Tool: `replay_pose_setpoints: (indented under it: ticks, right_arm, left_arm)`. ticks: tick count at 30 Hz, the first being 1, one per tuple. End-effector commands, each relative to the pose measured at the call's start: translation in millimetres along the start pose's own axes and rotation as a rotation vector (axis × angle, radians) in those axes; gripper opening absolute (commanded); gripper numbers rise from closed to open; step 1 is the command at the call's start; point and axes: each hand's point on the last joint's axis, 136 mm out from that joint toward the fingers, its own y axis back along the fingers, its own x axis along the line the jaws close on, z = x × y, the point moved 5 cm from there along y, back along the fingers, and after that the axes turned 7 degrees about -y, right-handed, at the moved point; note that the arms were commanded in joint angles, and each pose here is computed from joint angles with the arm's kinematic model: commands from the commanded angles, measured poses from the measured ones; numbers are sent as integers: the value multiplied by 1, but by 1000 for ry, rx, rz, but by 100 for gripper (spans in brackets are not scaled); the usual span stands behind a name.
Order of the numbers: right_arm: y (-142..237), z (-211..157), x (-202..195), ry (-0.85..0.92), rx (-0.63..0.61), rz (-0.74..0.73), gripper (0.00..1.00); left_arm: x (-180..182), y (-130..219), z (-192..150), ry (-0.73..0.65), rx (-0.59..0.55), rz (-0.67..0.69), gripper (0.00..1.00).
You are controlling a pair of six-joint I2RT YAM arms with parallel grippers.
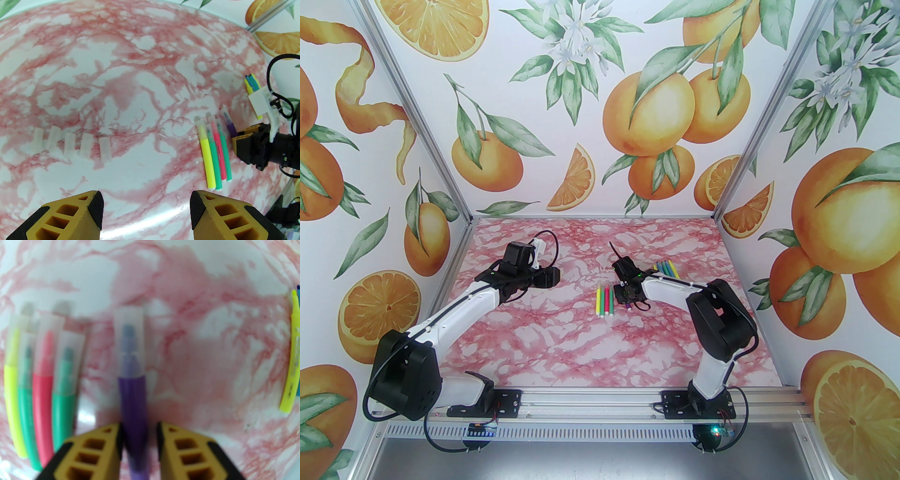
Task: Open the pen caps
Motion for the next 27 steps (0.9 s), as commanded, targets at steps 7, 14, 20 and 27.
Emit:
replay_pose_setpoints:
  ticks: [7,14,20,27]
  right_arm:
    - [-19,-5,-9,1,58,-90,22]
    - [-18,0,-5,9,55,-63,14]
    - [-7,5,4,33,28,14,9]
    - [23,16,19,50,-42,186,5]
  left_arm:
    - [0,3,7,1,-19,-2,65]
    - [-1,-1,6,10,-15,-13,66]
    - [-4,-8,5,40,-20,-58,66]
    - [-12,-14,10,60,-34,-116,67]
